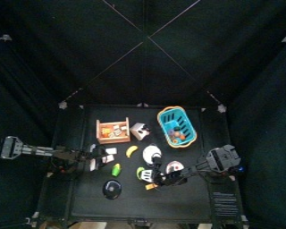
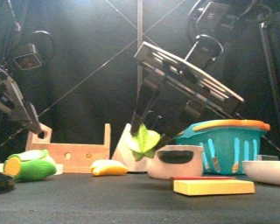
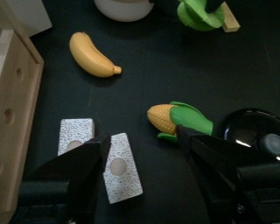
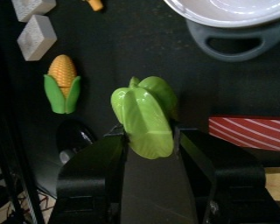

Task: Move starfruit to middle to cut

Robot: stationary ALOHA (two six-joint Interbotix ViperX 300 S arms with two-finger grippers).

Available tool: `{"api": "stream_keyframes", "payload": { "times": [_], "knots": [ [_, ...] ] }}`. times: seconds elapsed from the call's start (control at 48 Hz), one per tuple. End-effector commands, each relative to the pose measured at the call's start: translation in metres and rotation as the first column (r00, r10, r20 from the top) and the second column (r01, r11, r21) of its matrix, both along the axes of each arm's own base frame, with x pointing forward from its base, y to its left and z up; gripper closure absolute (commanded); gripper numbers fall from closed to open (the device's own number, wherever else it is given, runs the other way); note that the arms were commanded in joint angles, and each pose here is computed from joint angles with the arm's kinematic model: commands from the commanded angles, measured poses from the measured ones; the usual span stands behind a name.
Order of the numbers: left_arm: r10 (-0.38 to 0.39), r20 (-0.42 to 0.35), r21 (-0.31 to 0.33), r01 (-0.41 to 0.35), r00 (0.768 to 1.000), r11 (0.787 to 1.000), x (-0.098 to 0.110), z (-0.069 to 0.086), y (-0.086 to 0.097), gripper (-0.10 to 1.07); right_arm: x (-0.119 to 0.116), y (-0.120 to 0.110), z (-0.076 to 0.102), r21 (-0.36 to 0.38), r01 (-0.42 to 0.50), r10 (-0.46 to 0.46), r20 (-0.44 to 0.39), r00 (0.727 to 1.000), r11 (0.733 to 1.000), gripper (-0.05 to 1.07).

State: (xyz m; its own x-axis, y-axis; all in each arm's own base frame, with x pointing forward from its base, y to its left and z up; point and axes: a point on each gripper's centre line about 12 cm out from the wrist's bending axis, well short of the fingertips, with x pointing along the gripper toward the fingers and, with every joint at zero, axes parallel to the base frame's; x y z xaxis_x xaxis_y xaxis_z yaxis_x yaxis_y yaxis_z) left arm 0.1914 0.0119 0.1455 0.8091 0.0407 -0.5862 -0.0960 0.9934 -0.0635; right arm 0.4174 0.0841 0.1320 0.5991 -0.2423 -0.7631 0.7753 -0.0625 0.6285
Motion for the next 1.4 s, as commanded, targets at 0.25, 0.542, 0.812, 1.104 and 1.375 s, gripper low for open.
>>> {"api": "stream_keyframes", "payload": {
  "times": [0.25,0.542,0.812,1.104,1.375],
  "knots": [
    [-0.002,0.014,-0.001,0.002,1.0,1.0,0.003,0.003,0.0,0.03,0.007,0.006,-0.006,0.047,-0.021,0.021,0.014,1.0,0.999,0.33],
    [-0.001,0.013,-0.003,0.001,1.0,1.0,0.002,0.003,0.0,0.03,0.006,0.005,-0.016,0.044,-0.017,0.017,-0.013,1.0,0.999,0.21],
    [0.0,0.01,-0.002,0.0,1.0,1.0,0.002,0.002,0.0,0.03,0.007,0.003,-0.012,0.03,0.004,-0.003,-0.012,1.0,1.0,0.13],
    [0.0,0.012,-0.002,0.0,1.0,1.0,0.002,0.003,0.0,0.03,0.008,0.001,0.008,-0.007,-0.008,0.009,0.027,1.0,1.0,0.13],
    [0.0,0.01,-0.002,0.0,1.0,1.0,0.002,0.002,0.0,0.03,0.007,0.001,0.008,-0.021,-0.02,0.02,0.022,1.0,1.0,0.13]
  ]
}}
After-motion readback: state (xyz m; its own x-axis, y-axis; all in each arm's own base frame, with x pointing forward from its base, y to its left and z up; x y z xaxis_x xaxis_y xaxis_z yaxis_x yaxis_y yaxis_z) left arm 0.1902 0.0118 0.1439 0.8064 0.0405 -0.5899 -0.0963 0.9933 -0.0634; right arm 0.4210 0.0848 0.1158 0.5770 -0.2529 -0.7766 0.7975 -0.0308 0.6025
